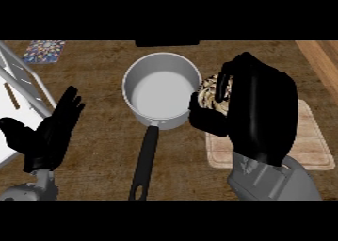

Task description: Pick the cupcake from the cutting board and place it in the pot

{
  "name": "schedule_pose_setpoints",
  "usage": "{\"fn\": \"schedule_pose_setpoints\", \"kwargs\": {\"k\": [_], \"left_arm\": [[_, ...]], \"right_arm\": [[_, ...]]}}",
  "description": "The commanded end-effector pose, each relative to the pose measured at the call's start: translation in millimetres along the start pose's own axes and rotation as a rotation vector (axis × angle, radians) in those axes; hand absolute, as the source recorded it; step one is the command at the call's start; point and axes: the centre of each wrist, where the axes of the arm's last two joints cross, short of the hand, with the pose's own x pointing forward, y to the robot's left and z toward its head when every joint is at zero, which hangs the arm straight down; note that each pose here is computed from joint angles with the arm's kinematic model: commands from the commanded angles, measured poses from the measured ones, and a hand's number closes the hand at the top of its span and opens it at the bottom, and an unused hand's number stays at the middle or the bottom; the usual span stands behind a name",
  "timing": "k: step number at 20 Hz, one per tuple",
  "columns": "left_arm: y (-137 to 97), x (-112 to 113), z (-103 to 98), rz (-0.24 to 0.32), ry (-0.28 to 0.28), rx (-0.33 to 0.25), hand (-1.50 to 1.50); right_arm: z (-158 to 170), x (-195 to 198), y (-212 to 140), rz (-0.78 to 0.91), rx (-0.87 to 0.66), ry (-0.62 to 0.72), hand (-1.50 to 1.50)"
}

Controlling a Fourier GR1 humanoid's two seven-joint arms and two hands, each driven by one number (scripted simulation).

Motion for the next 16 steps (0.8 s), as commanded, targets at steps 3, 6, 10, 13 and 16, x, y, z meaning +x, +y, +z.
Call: {"fn": "schedule_pose_setpoints", "kwargs": {"k": [3,6,10,13,16], "left_arm": [[-19.3,9.5,-0.7,-0.006,-0.026,-0.065,0.0],[-31.8,9.4,-8.1,-0.004,-0.026,-0.092,0.0],[-20.1,8.7,-11.7,-0.011,-0.048,-0.082,0.0],[-22.3,8.6,-10.4,0.014,-0.031,-0.094,0.0],[-16.4,7.4,-8.2,-0.015,-0.051,-0.092,0.0]], "right_arm": [[23.2,51.5,-36.5,0.038,-0.054,0.153,1.5],[15.8,68.4,-27.2,0.054,-0.065,0.183,1.5],[2.0,77.6,-28.3,0.071,-0.045,0.216,1.5],[-8.4,74.6,-11.6,0.055,-0.001,0.255,1.5],[-12.3,79.9,4.5,0.114,0.052,0.236,1.5]]}}
